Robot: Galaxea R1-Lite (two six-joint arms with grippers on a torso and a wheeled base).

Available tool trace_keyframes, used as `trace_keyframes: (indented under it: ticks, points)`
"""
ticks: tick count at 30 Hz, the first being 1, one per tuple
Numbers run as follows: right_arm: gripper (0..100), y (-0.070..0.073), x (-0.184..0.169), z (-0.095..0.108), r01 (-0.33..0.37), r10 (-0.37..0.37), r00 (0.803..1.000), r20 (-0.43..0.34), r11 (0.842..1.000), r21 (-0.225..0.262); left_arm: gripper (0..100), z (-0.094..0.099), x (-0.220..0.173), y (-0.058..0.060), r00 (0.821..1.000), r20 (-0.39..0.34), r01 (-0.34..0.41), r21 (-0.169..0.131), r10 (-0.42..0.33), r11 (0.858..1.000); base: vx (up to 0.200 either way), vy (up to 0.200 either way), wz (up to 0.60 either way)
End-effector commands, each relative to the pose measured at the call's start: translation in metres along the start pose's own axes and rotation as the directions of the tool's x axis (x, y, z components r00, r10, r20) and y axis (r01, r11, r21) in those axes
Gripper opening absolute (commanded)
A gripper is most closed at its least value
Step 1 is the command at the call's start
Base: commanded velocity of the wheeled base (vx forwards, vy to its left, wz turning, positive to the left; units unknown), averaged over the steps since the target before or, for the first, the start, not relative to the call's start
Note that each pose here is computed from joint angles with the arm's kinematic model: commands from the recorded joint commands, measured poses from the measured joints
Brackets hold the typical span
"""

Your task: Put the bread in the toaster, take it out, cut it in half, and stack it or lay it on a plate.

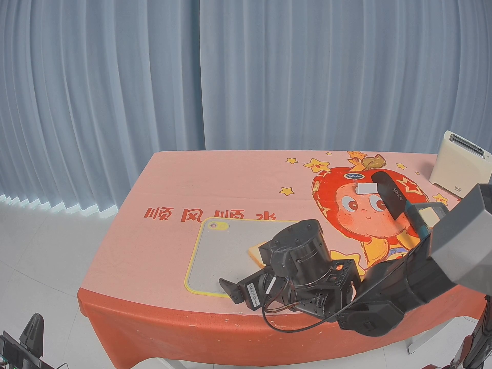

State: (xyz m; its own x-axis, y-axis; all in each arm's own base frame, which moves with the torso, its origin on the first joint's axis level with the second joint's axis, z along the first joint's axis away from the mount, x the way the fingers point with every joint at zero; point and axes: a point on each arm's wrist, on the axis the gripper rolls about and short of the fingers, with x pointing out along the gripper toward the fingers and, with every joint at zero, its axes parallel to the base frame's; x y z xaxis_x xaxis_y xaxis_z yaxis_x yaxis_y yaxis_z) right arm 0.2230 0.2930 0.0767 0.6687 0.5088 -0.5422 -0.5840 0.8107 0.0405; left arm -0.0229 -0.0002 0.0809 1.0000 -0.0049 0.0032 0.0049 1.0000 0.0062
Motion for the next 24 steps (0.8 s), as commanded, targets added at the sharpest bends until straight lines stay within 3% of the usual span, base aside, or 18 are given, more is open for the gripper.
trace_keyframes:
  ticks: [1,7,8,24]
  points:
    - [100,-0.0004,0.0012,-0.0023,0.004,-0.004,1.0,-0.009,1.0,-0.002,0,-0.005,0.0005,0.0,1.0,-0.006,0.0,0.0,0.0,1.0,0.0,0.0,0.0]
    - [100,0.0016,0.0,-0.0032,0.019,-0.019,1.0,-0.006,1.0,-0.006,0,-0.0051,0.0005,0.0,1.0,-0.008,0.0,0.0,0.0,1.0,0.0,0.0,0.0]
    - [0,0.001,-0.0002,-0.0027,0.02,-0.02,1.0,-0.004,1.0,-0.007,0,-0.0051,0.0005,0.0,1.0,-0.008,0.0,0.0,0.0,1.0,0.0,0.0,0.0]
    - [0,-0.0056,-0.0051,-0.0005,0.033,-0.033,0.999,0.002,0.999,-0.021,0,-0.0051,0.0005,0.0,1.0,-0.008,0.0,0.0,0.0,1.0,0.0,0.0,0.0]
